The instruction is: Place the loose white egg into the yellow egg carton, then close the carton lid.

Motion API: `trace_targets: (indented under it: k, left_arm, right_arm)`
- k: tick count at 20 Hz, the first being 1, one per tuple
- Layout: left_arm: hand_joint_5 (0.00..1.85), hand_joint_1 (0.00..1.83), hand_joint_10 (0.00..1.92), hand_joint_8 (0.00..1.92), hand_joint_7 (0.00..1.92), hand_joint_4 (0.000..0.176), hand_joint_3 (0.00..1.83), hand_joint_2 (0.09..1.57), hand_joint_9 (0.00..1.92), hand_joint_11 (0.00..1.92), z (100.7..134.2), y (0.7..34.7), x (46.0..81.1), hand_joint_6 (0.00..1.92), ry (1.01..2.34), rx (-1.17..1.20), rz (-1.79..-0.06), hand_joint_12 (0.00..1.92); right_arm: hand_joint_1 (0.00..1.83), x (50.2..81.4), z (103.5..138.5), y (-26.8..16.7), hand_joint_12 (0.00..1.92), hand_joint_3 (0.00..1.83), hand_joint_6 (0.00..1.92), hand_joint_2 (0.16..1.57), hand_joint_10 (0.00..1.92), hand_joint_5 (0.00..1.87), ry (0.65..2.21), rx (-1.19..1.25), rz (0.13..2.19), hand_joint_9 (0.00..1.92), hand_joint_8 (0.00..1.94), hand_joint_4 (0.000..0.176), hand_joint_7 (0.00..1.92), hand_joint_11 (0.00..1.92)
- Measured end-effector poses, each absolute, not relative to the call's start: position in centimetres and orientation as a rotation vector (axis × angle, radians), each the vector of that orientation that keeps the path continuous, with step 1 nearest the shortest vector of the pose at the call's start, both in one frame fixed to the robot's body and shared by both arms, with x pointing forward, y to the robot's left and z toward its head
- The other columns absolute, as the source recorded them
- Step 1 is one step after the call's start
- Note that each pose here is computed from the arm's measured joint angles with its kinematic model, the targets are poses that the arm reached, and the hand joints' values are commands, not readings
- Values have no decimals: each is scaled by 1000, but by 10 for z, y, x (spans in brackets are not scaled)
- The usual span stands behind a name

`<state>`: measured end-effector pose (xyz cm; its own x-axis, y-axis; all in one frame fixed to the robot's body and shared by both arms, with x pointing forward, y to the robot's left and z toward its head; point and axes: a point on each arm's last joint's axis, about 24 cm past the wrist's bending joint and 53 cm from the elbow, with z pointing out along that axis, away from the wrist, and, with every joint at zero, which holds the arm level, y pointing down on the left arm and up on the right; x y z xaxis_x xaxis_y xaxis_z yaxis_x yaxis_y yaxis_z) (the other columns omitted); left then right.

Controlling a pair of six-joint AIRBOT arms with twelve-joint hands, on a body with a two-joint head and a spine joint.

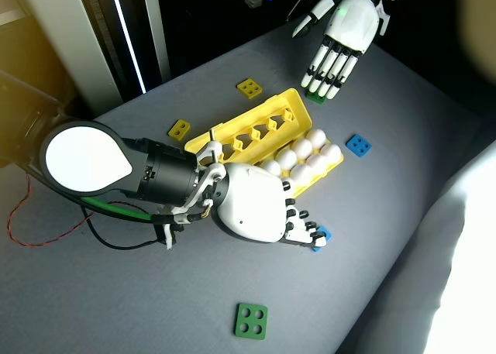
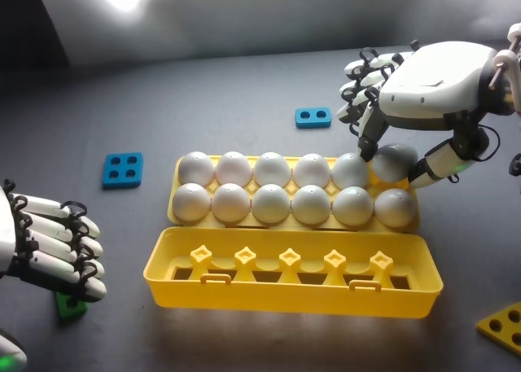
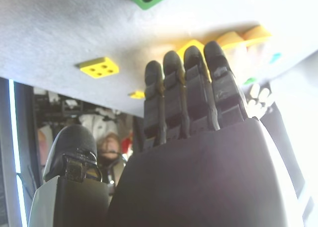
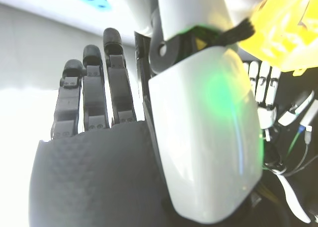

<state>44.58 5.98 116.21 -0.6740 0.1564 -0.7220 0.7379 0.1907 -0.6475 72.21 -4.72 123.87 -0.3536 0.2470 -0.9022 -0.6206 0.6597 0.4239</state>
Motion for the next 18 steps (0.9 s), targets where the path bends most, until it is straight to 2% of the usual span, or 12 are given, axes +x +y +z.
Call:
trace_targets:
  k: [1,2,3,7,10,11,12,13,15,16,17,18]
  left_arm:
    - [344,0,1,0,306,0,2,1250,192,0,1162,60,446,2,1966,834,-1506,338]
    - [348,0,3,2,308,0,0,1242,197,0,1162,60,446,3,1966,835,-1506,340]
    - [353,0,5,3,315,0,0,1237,204,0,1162,60,446,4,1966,835,-1506,379]
    - [371,0,14,5,337,0,2,1256,212,0,1162,60,446,5,1966,834,-1507,422]
    - [349,0,4,3,317,0,0,1250,194,0,1162,60,446,4,1966,834,-1507,319]
    - [332,0,1,0,293,0,0,1250,171,0,1162,60,446,2,1966,833,-1507,275]
    - [348,0,8,5,307,0,0,1249,187,0,1162,60,446,7,1967,834,-1507,334]
    - [352,0,8,5,310,0,0,1249,189,0,1162,60,446,8,1966,834,-1507,346]
    - [356,0,10,5,319,0,0,1250,198,0,1162,60,446,7,1967,833,-1508,368]
    - [369,0,13,6,332,0,0,1249,211,0,1162,60,446,9,1967,834,-1507,417]
    - [364,0,7,1,324,0,0,1247,200,0,1162,60,446,5,1967,833,-1508,387]
    - [363,0,6,2,325,0,0,1246,201,0,1162,60,446,4,1966,832,-1508,381]
  right_arm:
    - [1140,721,1237,-47,0,0,595,1018,4,1212,1713,-307,928,180,3,3,401,0]
    - [1138,721,1237,-47,0,0,578,1014,1,1222,1713,-305,931,172,2,16,406,0]
    - [1143,721,1237,-47,0,0,572,1013,0,1225,1712,-306,932,161,0,2,388,0]
    - [1153,720,1235,-46,0,0,564,1011,10,1230,1714,-309,934,202,7,0,423,0]
    - [1143,720,1236,-46,0,1,599,1019,3,1207,1712,-311,937,196,0,0,402,0]
    - [1122,720,1236,-46,0,0,564,1012,1,1223,1712,-311,936,189,1,69,416,0]
    - [1093,720,1236,-46,0,1,600,1015,0,1199,1712,-312,935,154,0,155,394,0]
    - [1091,720,1235,-47,0,0,578,1010,2,1211,1713,-313,930,160,1,172,401,0]
    - [1098,723,1235,-52,0,0,501,995,2,1253,1717,-303,918,173,0,176,401,0]
    - [1059,723,1235,-53,0,0,189,908,3,1088,1717,-302,917,188,1,126,407,0]
    - [1030,723,1235,-53,0,0,61,888,0,1045,1717,-301,918,174,0,142,392,0]
    - [1029,722,1235,-52,0,0,29,875,2,1031,1714,-307,922,177,0,143,386,0]
